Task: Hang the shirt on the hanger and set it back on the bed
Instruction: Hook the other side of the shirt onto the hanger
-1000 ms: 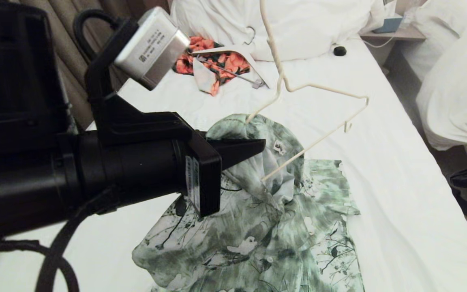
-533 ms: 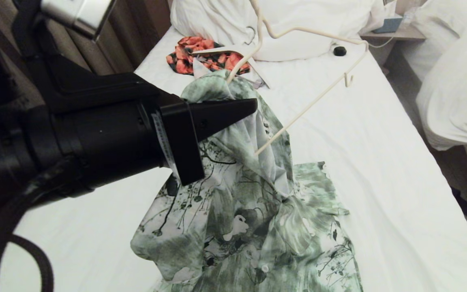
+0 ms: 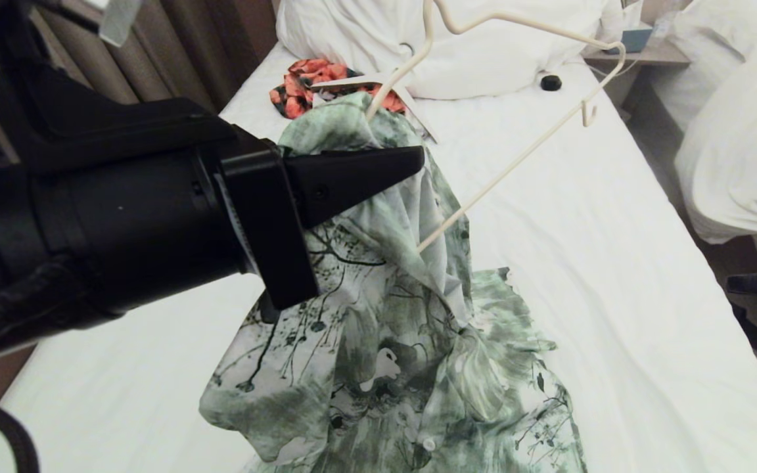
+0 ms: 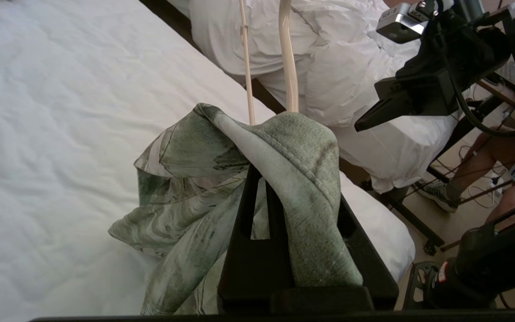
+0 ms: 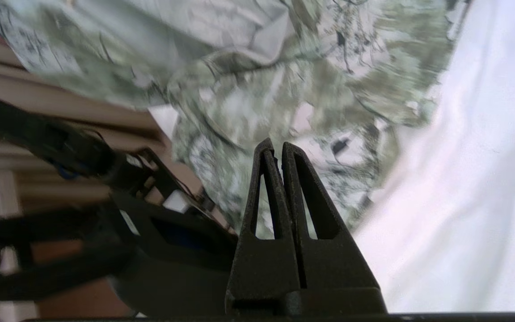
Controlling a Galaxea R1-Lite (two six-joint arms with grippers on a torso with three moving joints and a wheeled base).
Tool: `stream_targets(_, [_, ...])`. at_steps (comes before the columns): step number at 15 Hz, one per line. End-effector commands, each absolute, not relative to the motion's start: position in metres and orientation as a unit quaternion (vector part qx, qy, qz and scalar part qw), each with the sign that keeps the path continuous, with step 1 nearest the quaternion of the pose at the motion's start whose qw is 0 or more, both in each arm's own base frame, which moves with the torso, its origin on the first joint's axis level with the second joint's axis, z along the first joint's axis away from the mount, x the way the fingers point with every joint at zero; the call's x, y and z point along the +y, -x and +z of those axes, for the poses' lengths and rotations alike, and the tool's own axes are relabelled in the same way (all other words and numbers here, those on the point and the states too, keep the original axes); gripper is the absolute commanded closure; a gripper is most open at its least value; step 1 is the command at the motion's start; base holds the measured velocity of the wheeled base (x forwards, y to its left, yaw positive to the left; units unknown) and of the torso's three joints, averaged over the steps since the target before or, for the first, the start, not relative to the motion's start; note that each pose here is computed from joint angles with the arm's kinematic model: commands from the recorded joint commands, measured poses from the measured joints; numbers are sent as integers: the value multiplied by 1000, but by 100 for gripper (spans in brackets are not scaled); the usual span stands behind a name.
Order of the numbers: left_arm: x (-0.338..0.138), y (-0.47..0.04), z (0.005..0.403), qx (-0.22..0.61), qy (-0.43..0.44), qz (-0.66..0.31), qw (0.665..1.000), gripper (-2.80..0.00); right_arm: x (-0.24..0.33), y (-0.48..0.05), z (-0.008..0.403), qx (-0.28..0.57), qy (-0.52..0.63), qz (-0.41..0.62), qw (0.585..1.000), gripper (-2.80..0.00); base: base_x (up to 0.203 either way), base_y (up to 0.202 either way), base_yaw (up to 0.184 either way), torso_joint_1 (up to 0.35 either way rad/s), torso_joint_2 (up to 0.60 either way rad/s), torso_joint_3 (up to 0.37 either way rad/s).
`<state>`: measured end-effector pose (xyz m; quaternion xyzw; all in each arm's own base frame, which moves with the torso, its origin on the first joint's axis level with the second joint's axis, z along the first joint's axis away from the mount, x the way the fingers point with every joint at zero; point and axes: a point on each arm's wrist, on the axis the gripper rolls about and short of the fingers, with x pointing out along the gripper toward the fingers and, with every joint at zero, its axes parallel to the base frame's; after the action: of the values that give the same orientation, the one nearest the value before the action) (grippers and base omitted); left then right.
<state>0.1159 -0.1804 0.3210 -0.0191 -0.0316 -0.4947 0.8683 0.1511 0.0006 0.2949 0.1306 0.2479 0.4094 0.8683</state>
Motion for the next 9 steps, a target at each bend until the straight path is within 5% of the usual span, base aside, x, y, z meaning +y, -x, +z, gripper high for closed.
stream_targets(1, [-179,-114,324,-37,22,-494,868,0,4,-153,294,260,-161,410,859,0,0,0,0,0,0,0])
stream_targets(9, [-171,-112,335,-48,51,-477,876,0,16,-223,255,279,-166,438,838,0,0,0,0,0,0,0])
